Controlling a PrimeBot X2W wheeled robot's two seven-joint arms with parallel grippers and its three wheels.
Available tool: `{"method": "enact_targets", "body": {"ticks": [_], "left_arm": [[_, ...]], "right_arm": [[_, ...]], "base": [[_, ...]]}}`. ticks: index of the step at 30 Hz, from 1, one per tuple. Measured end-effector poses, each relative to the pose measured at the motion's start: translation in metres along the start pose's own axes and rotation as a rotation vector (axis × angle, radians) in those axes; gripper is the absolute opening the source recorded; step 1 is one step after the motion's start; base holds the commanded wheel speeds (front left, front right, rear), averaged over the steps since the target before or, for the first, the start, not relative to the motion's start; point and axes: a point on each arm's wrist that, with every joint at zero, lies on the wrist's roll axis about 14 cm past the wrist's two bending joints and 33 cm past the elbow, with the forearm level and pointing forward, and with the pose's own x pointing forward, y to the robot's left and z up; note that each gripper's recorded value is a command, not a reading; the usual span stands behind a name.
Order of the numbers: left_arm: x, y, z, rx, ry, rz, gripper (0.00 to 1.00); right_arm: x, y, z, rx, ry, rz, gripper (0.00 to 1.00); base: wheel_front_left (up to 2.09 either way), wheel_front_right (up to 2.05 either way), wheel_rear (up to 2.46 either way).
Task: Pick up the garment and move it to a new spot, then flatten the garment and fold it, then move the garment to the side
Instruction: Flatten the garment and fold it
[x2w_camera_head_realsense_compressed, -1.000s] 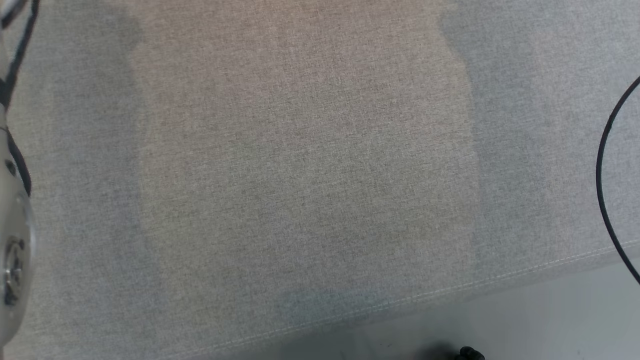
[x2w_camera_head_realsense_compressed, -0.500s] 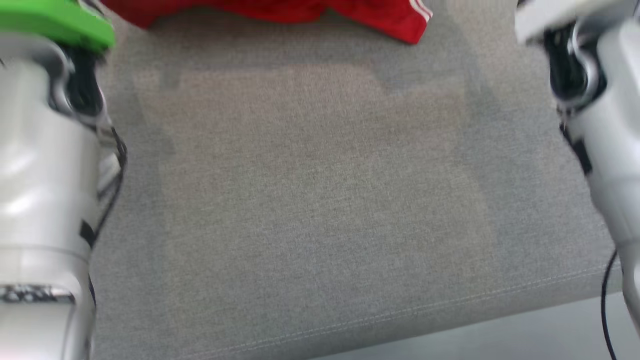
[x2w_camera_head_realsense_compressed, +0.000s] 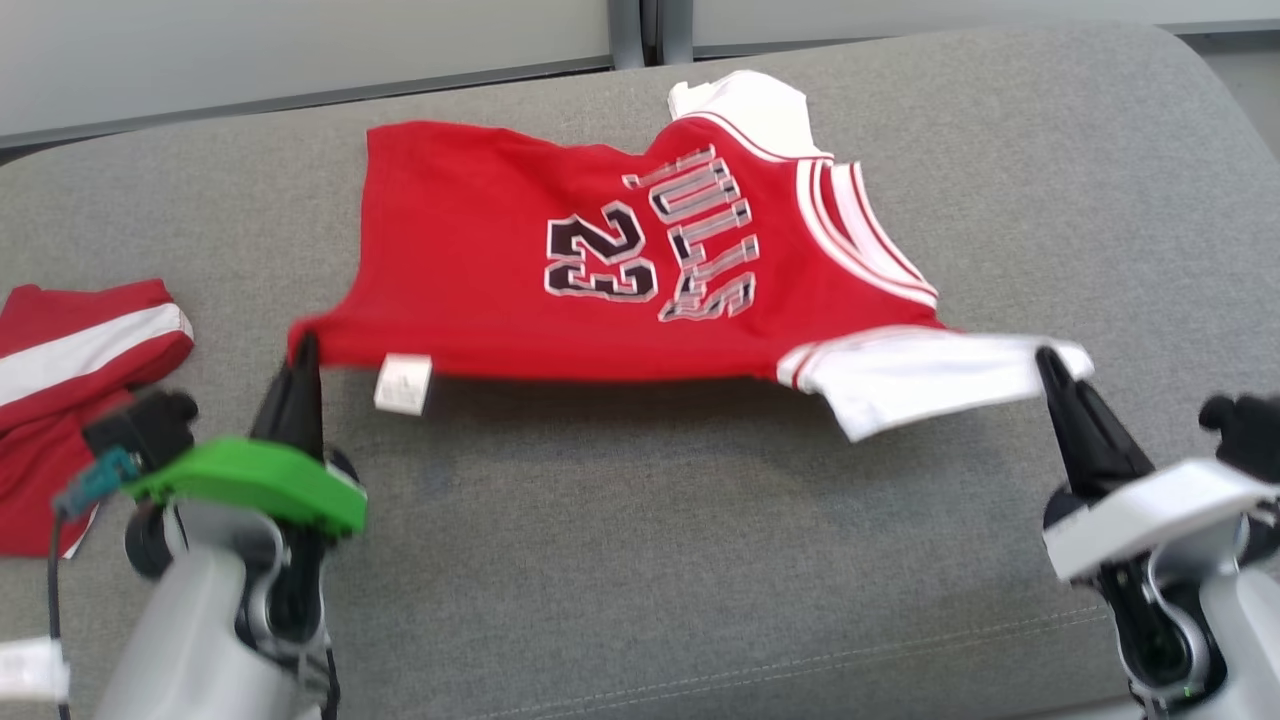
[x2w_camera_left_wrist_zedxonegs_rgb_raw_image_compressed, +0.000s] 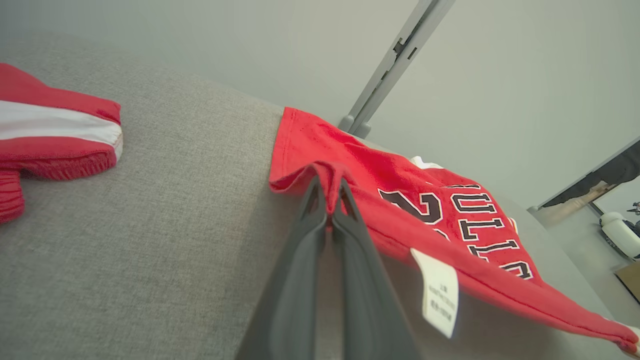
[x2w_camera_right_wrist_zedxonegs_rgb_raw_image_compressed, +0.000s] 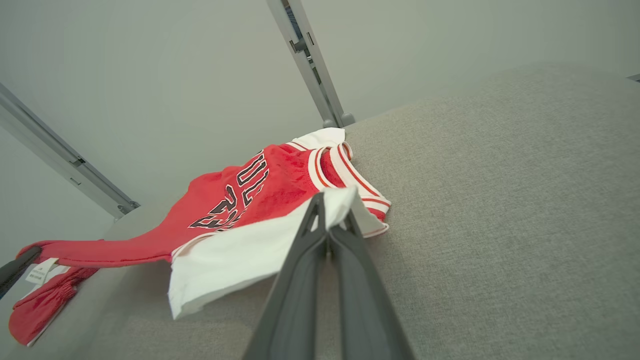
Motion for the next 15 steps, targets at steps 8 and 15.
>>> {"method": "enact_targets", "body": {"ticks": [8,15], "left_arm": [[-0.068,0.014,-0.042,0.027,0.103,0.079,0.0],[-0.111,0.027,-0.052,-0.003,0.093,0.186,0.0]], "right_arm": [[-0.057,-0.002,-0.024,0.034,0.078,-0.113,0.0],[-0.091,-0.003,-0.034,0.067,0.127,-0.188,0.0]], "base": [[0.0,0.0,0.0],[0.0,0.0,0.0]]}}
